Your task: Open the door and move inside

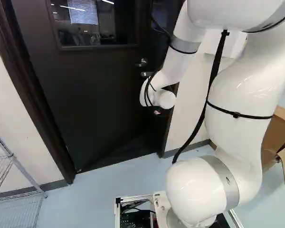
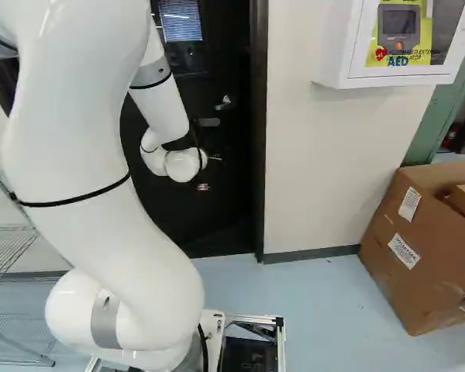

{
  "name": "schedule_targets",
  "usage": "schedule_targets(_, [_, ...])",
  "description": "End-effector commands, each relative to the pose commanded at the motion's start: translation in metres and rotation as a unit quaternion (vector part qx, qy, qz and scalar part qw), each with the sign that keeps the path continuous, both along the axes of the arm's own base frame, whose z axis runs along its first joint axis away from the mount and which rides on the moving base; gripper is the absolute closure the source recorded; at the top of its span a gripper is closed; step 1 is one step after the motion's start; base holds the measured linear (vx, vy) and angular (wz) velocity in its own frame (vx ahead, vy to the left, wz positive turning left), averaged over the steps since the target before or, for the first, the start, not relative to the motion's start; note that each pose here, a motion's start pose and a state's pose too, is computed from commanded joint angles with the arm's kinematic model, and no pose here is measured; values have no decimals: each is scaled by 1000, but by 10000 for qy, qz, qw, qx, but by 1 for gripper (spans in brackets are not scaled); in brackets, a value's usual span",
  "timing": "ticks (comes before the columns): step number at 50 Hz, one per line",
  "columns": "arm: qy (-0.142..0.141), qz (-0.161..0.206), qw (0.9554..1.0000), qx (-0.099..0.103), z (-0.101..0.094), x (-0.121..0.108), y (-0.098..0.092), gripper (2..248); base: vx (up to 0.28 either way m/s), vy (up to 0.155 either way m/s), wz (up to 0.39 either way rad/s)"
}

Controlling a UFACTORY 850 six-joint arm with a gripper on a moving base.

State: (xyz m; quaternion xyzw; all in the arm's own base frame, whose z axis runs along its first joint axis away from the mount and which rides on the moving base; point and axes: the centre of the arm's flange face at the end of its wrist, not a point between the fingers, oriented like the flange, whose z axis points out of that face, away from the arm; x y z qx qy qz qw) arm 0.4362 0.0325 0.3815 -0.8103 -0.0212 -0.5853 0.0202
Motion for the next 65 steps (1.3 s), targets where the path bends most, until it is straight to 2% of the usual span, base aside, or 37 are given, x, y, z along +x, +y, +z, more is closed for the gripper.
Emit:
schedule_targets(32, [44, 40, 10000, -4, 1, -60, -2, 3, 0, 0, 0])
schedule_targets(65, [45, 43, 10000, -4, 0, -64, -2, 3, 0, 0, 0])
